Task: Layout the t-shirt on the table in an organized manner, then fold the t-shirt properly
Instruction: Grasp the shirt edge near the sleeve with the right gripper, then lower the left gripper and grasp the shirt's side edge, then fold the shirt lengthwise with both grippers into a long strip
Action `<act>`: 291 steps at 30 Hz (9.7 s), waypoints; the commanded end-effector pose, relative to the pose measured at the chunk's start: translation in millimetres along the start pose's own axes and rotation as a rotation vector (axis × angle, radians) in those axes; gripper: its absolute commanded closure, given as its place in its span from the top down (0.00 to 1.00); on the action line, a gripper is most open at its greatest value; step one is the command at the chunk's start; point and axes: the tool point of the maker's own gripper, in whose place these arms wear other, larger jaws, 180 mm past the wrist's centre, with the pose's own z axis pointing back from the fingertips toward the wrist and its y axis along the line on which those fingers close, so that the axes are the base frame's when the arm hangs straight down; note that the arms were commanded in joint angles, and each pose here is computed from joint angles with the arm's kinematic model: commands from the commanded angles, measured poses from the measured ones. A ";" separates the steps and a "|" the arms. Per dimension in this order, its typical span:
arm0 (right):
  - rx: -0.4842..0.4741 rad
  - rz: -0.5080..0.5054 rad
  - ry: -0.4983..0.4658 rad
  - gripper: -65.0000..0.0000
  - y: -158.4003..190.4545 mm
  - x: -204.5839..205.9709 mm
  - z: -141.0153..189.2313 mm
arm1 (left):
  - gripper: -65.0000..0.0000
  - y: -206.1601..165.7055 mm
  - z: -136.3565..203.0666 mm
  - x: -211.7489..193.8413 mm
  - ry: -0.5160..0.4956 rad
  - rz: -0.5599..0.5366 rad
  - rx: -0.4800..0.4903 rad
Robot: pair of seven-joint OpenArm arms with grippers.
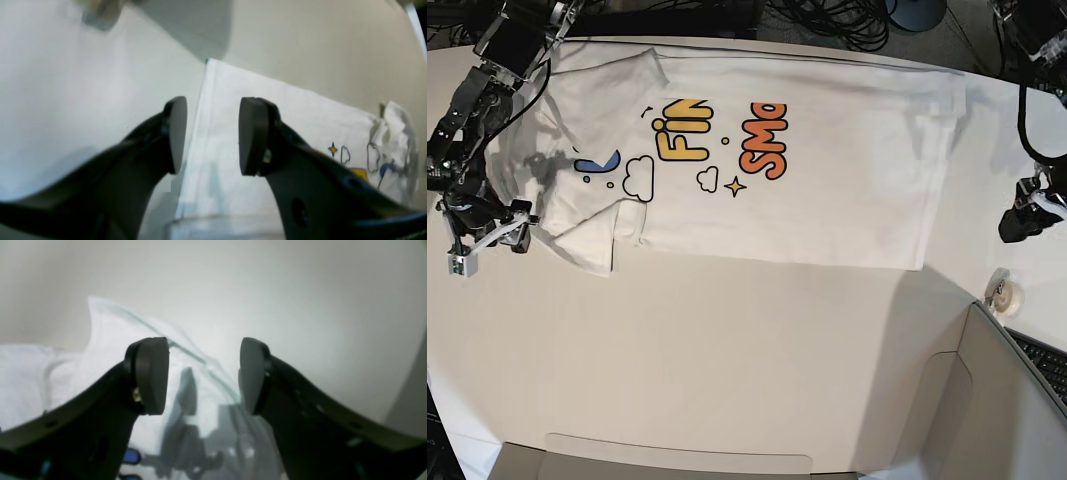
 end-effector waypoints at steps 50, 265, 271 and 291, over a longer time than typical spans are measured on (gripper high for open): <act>0.295 -0.050 0.032 0.52 13.3 -16.7 -23.5 | 0.39 49.0 -33.3 -64.6 0.126 0.345 -0.031; 0.027 0.382 0.112 0.00 2.3 -95.3 72.3 | 0.00 27.8 -23.8 -69.9 0.214 -0.094 -0.030; 0.020 0.375 0.155 0.00 -2.8 -112.0 78.1 | 0.00 33.3 -18.5 -90.1 0.260 -0.079 -0.017; 0.000 0.384 0.236 0.00 -10.1 -126.4 80.9 | 0.02 43.7 -6.7 -129.5 0.359 -0.052 0.010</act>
